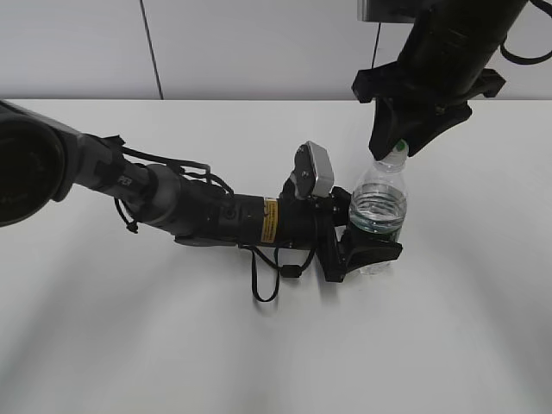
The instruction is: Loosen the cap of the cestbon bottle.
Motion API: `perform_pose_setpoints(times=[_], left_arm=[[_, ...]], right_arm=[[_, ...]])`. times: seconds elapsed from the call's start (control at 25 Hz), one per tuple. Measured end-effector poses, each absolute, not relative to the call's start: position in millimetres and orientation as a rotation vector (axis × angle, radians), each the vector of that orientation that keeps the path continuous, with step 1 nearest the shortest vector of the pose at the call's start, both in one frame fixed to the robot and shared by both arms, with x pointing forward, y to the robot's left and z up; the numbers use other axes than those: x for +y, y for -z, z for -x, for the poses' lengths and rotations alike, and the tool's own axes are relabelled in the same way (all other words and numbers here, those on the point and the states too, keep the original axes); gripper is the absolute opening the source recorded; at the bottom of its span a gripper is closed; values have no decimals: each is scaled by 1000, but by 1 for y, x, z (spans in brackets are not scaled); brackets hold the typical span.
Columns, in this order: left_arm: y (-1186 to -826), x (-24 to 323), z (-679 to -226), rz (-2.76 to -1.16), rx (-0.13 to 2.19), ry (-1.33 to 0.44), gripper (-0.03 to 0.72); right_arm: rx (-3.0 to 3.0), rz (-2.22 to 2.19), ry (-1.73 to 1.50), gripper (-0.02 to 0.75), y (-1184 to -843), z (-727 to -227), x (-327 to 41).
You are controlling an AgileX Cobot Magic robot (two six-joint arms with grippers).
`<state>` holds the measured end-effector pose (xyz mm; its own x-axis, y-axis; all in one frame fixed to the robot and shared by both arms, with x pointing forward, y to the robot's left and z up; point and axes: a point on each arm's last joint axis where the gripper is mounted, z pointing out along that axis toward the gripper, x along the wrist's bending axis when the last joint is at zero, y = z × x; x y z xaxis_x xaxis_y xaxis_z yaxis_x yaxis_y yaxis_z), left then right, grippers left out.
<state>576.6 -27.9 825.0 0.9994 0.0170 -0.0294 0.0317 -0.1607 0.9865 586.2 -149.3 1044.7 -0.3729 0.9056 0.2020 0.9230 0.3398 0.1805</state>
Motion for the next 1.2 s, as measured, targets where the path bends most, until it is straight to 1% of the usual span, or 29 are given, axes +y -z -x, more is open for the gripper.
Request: perform_pose_setpoints(times=[0.16, 0.4, 0.52, 0.6, 0.8, 0.84, 0.96, 1.2], left_arm=[[-825, -28, -577, -1732, 36, 13, 501], [-825, -28, -576, -1733, 36, 13, 501], [-825, -28, -576, -1733, 36, 13, 501], [-825, -28, -576, -1733, 37, 14, 501], [-825, -28, -576, -1732, 36, 14, 501], [-825, -28, -576, -1733, 37, 13, 501], [-825, -28, -576, -1733, 37, 13, 501], [-825, -28, -576, -1733, 37, 13, 501]], right_arm=[[-2692, 1508, 401, 296, -1044, -587, -151], [-3022, 888, 398, 296, -1044, -587, -152], [-3061, 774, 397, 297, -1044, -587, -151], [-3065, 767, 394, 329, -1044, -587, -152], [-3051, 851, 347, 557, -1043, -587, -155], [-3037, 888, 347, 589, -1043, -587, -155], [-2961, 1053, 359, 627, -1043, -587, -154], [-2692, 1419, 434, 630, -1045, -584, -147]])
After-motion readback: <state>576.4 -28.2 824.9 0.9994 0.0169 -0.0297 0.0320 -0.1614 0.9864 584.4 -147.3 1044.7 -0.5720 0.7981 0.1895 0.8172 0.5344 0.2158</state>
